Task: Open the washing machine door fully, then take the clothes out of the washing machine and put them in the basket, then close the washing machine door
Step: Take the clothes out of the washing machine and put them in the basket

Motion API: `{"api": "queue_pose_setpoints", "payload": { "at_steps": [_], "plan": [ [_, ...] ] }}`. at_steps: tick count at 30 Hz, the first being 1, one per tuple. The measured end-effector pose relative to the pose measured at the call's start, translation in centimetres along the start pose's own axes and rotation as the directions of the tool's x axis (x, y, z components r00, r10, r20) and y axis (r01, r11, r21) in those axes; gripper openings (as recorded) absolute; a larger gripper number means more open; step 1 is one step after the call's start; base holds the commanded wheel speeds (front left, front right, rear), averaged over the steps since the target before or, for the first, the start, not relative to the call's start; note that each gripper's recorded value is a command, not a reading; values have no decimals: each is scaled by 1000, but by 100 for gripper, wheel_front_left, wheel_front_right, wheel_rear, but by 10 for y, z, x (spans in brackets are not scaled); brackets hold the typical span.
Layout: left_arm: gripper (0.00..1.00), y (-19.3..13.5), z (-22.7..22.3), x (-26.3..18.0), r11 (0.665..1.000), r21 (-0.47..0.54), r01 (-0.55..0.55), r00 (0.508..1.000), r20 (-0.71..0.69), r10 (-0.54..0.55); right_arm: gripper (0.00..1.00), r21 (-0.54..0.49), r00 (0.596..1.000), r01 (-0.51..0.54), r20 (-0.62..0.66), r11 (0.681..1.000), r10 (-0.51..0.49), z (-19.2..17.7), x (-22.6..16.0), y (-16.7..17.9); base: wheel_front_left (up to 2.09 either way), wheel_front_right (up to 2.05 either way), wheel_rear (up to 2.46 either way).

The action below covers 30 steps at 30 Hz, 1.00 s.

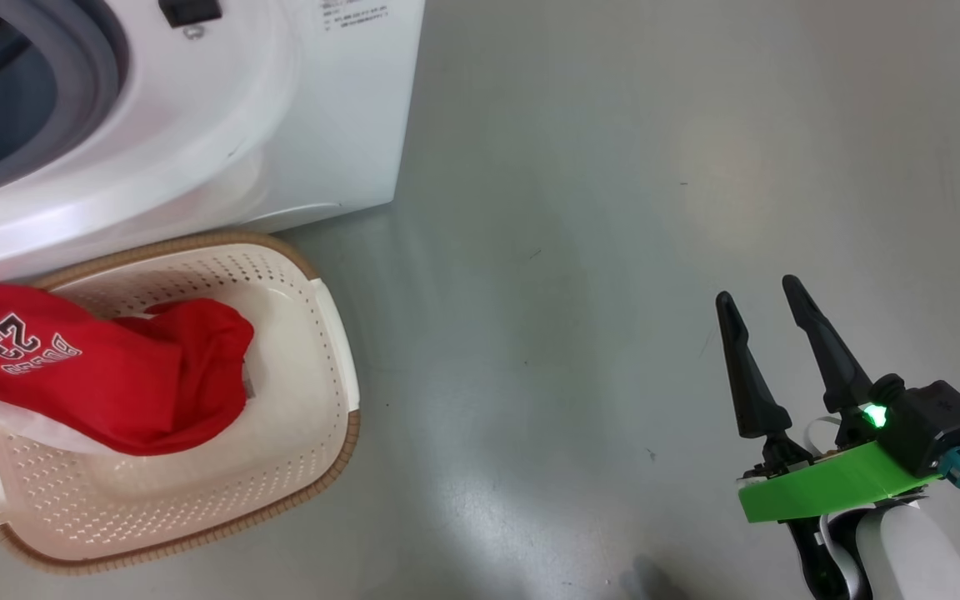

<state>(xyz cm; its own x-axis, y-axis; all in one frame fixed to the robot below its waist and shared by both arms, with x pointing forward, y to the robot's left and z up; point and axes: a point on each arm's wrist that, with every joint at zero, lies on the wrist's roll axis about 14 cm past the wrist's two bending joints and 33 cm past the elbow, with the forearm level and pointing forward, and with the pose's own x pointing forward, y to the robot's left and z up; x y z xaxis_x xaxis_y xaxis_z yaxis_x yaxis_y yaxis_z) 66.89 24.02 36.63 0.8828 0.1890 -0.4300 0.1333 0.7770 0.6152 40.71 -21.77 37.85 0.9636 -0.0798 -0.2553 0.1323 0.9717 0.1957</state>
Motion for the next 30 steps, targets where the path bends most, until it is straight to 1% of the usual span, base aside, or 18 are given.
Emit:
{"api": "queue_pose_setpoints", "payload": {
  "at_steps": [6, 7, 8, 9, 10, 11, 12, 13, 16, 17, 18, 21, 24, 25, 27, 28, 30],
  "plan": [
    [100, 6, -4, -2, 1000, -3, -29, 999, -31, 29, 100, 3, 1000, -5, 8, 1000, 5, 2, 0, 2, 0, 0, 0],
    [95, 7, -4, -3, 999, -3, -35, 999, -31, 35, 100, 3, 1000, -7, 11, 1000, 7, 3, 0, 2, 0, 0, 0],
    [81, 8, -3, -3, 999, -4, -35, 999, -31, 35, 100, 4, 1000, -8, 14, 1000, 8, 4, 0, 3, 0, 0, 0],
    [60, 8, -3, -4, 999, -5, -35, 999, -37, 35, 100, 4, 1000, -9, 17, 1000, 9, 5, 0, 3, 0, 0, 0],
    [47, 8, -4, -5, 999, -7, -38, 998, -43, 38, 100, 4, 1000, -10, 19, 1000, 10, 6, 0, 3, 0, 0, 0],
    [36, 9, -5, -5, 999, -9, -42, 998, -51, 41, 100, 4, 1000, -11, 21, 1000, 11, 7, 0, 4, 0, 0, 0],
    [19, 9, -5, -6, 999, -10, -42, 998, -56, 41, 100, 4, 1000, -12, 23, 1000, 12, 8, 0, 4, 0, 0, 0],
    [13, 9, -6, -7, 999, -8, -41, 997, -60, 41, 100, 5, 1000, -12, 24, 1000, 12, 8, 0, 4, 0, 0, 0],
    [13, 9, -8, -6, 999, -19, -36, 997, -68, 35, 100, 4, 1000, -12, 25, 1000, 12, 9, 0, 4, 0, 0, 0],
    [9, 9, -9, -6, 999, -24, -35, 997, -70, 34, 100, 4, 1000, -11, 25, 1000, 11, 9, 0, 4, 0, 0, 0],
    [1, 9, -9, -6, 999, -28, -35, 997, -70, 33, 100, 5, 1000, -11, 26, 1000, 11, 9, 0, 4, 0, 0, 0],
    [0, 10, -5, -7, 999, -43, -30, 998, -51, 28, 100, 5, 999, -12, 29, 1000, 12, 10, -1, 4, 0, 0, 0],
    [0, 12, 4, -10, 994, -102, -34, 999, -13, 33, 100, 7, 999, -16, 37, 1000, 16, 13, -1, 5, 0, 0, 0],
    [0, 13, 8, -12, 990, -140, -35, 999, 6, 36, 100, 8, 999, -18, 40, 1000, 17, 14, -1, 6, 0, 0, 0],
    [0, 13, 16, -16, 982, -184, -28, 998, 43, 37, 100, 9, 999, -22, 47, 1000, 22, 16, -1, 8, 0, 0, 0],
    [0, 13, 18, -18, 973, -229, -28, 997, 60, 43, 100, 10, 998, -25, 52, 1000, 24, 18, -1, 8, 0, 0, 0],
    [0, 15, 22, -23, 959, -283, -23, 994, 92, 51, 100, 11, 998, -31, 59, 999, 30, 20, -1, 10, 0, 0, 0]
  ]
}}
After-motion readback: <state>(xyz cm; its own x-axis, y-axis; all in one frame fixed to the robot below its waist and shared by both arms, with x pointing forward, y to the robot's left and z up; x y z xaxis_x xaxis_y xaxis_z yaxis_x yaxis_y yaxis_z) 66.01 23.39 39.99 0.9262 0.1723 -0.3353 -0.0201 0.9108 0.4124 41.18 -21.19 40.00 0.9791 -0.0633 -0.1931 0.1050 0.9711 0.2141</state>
